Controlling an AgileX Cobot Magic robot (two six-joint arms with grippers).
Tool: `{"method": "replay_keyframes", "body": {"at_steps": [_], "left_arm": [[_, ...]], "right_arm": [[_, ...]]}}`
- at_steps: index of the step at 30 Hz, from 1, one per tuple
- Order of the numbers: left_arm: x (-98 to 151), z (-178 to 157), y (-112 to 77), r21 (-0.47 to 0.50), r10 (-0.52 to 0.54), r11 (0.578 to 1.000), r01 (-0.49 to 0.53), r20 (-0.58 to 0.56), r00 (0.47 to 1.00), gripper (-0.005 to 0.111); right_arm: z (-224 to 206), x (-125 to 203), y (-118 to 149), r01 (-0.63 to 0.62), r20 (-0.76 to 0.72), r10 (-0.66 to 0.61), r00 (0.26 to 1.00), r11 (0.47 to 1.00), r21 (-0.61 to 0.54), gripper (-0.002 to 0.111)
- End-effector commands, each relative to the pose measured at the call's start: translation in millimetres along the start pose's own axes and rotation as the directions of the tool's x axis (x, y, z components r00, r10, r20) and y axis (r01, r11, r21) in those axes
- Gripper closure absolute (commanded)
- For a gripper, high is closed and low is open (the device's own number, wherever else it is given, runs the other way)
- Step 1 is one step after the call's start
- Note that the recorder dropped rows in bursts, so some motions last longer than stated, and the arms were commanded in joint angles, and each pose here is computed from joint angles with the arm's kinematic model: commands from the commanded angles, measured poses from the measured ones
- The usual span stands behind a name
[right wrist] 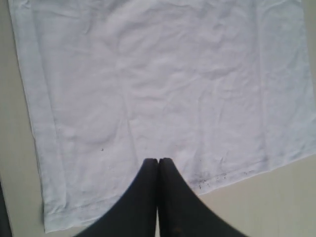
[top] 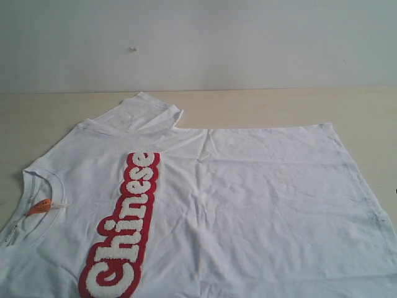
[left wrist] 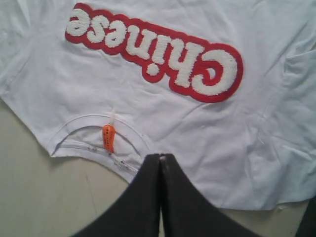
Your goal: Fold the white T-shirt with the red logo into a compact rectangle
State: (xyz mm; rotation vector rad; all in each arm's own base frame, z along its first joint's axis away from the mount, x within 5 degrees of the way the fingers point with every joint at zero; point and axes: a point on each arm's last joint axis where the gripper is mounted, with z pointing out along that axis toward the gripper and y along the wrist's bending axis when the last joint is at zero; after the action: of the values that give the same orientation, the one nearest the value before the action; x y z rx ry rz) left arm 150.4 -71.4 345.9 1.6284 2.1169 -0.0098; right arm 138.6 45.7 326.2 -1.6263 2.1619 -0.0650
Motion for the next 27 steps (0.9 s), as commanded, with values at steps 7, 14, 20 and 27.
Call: {"method": "replay_keyframes", "body": {"at_steps": [7,14,20,27], "left_arm": [[11,22,-14.7,0.090,-0.017,0.996,0.020,-0.038,0.999,0.036],[15,33,-23.5,0.152,-0.076,0.985,0.082,-0.044,0.996,0.015],[5,34,-32.2,0.256,-0.202,0.949,0.184,0.046,0.978,0.015],[2,34,-33.1,0.282,-0.260,0.930,0.236,0.052,0.964,0.015]], "right_arm": [[-1,-5,2,0.058,0.002,-0.058,0.998,0.998,-0.005,0.076],[-1,-7,3,0.053,0.025,-0.053,0.998,0.999,-0.011,0.028],[-1,-9,5,0.040,0.047,-0.038,0.998,0.999,-0.032,0.017],[0,-9,4,-0.053,0.041,0.054,0.998,0.998,-0.039,0.010]]}}
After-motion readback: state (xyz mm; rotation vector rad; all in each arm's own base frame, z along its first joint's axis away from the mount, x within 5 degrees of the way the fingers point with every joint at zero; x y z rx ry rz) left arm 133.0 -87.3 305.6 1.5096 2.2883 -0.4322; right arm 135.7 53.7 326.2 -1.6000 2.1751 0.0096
